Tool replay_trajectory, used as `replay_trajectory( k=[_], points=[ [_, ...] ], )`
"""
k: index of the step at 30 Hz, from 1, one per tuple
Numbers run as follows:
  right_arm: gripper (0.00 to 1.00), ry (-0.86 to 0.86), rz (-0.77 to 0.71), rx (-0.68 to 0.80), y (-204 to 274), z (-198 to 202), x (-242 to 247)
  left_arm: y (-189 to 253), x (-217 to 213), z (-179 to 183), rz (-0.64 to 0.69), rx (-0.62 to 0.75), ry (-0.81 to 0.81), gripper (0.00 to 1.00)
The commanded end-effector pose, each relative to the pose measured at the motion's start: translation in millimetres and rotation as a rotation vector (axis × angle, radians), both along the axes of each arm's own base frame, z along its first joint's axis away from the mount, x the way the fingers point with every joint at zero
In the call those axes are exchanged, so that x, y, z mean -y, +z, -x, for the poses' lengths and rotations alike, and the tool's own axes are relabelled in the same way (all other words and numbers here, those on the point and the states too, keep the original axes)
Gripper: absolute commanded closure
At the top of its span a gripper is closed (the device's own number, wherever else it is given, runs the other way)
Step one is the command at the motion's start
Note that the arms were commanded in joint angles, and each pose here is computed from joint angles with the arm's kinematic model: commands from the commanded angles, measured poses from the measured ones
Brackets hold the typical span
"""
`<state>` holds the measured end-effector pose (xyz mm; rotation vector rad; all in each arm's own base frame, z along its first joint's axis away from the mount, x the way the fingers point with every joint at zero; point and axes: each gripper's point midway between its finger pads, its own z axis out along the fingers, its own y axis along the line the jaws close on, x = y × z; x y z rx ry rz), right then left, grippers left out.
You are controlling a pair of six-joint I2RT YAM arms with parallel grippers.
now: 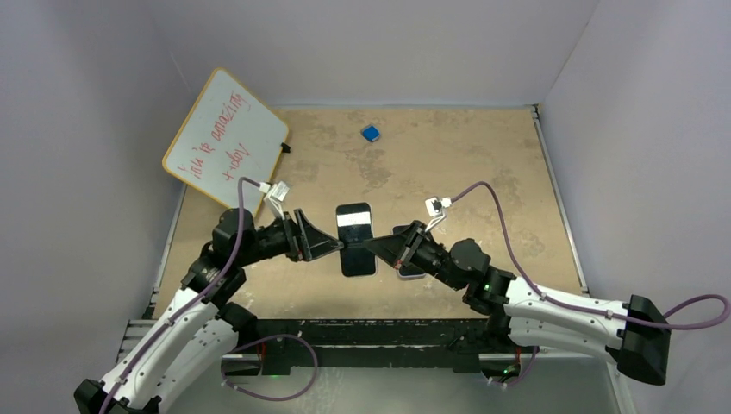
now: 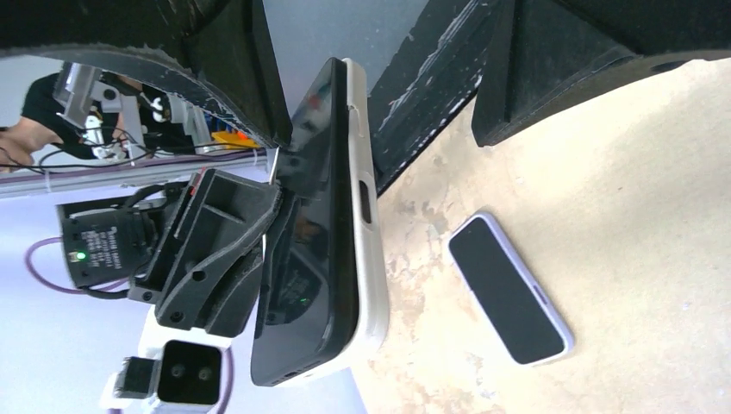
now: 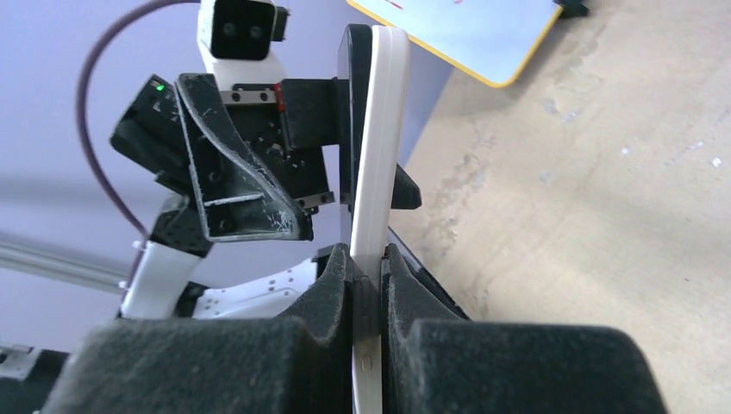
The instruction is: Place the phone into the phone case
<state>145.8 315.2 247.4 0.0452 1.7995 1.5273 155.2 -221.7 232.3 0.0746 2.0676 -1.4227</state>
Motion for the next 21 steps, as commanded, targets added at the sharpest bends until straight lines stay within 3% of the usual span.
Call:
replay_trajectory(
  k=[1, 9, 14, 18, 21],
  points=[
    [1.00, 0.042, -0.245, 0.121, 68.2, 11.9, 5.9, 39.9, 5.9, 6.4, 0.133, 0.088, -0.044, 0.20],
    [1.00, 0.146, -0.363, 0.157, 92.2, 30.9, 3.8, 69.0, 8.1, 21.0, 0.277, 0.172, -0.103, 0.25],
    [1.00, 0.157, -0.371, 0.143, 91.2, 31.6, 2.0, 63.5, 10.3, 25.3, 0.323, 0.147, -0.130, 0.28],
    [1.00, 0.160, -0.376, 0.131, 87.9, 31.1, 0.1, 62.1, 12.0, 27.9, 0.363, 0.129, -0.151, 0.39],
    [1.00, 0.160, -0.366, 0.124, 84.8, 30.0, -2.3, 64.6, 12.4, 28.6, 0.373, 0.131, -0.159, 0.53]
  ],
)
